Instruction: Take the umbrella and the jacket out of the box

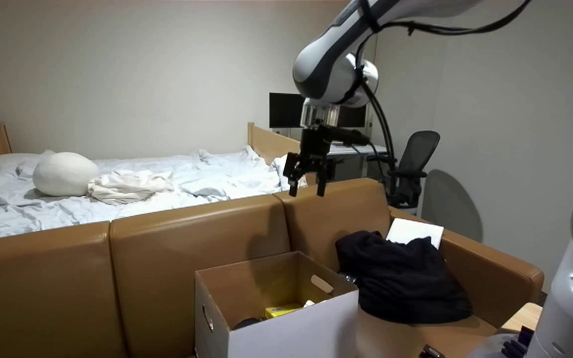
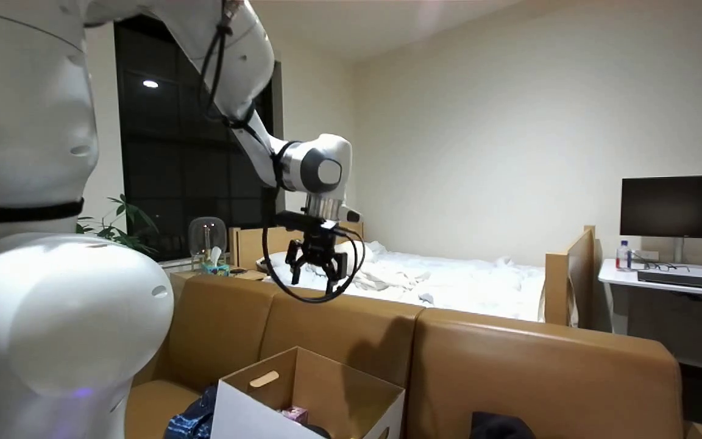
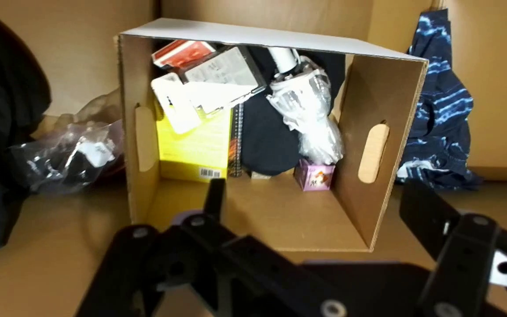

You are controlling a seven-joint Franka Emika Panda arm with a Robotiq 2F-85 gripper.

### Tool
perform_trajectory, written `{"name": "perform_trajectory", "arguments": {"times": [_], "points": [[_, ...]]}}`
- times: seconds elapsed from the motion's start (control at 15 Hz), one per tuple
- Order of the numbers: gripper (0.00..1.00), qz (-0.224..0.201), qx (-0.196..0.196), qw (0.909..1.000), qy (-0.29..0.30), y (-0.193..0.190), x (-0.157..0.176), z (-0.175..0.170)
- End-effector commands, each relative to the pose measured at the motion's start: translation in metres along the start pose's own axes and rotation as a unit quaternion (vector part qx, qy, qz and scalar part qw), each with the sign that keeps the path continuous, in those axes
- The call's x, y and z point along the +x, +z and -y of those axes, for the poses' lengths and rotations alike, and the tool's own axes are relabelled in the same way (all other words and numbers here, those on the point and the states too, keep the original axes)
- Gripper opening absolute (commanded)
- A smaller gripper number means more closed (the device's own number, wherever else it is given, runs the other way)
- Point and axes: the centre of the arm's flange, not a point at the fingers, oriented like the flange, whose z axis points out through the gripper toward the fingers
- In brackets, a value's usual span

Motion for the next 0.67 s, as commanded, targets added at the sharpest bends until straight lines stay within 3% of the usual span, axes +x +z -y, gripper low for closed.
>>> {"name": "perform_trajectory", "arguments": {"times": [0.0,0.2,0.27,0.4,0.6], "points": [[1.0,0.064,0.059,0.9962,-0.006,0.069,0.05,-0.01],[1.0,0.102,0.083,0.9913,0.003,0.11,0.051,-0.022],[1.0,0.084,0.06,0.9947,0.007,0.102,0.04,-0.013],[1.0,0.099,0.065,0.9929,0.011,0.12,0.046,-0.02],[1.0,0.1,0.068,0.9926,0.01,0.117,0.048,-0.02]]}}
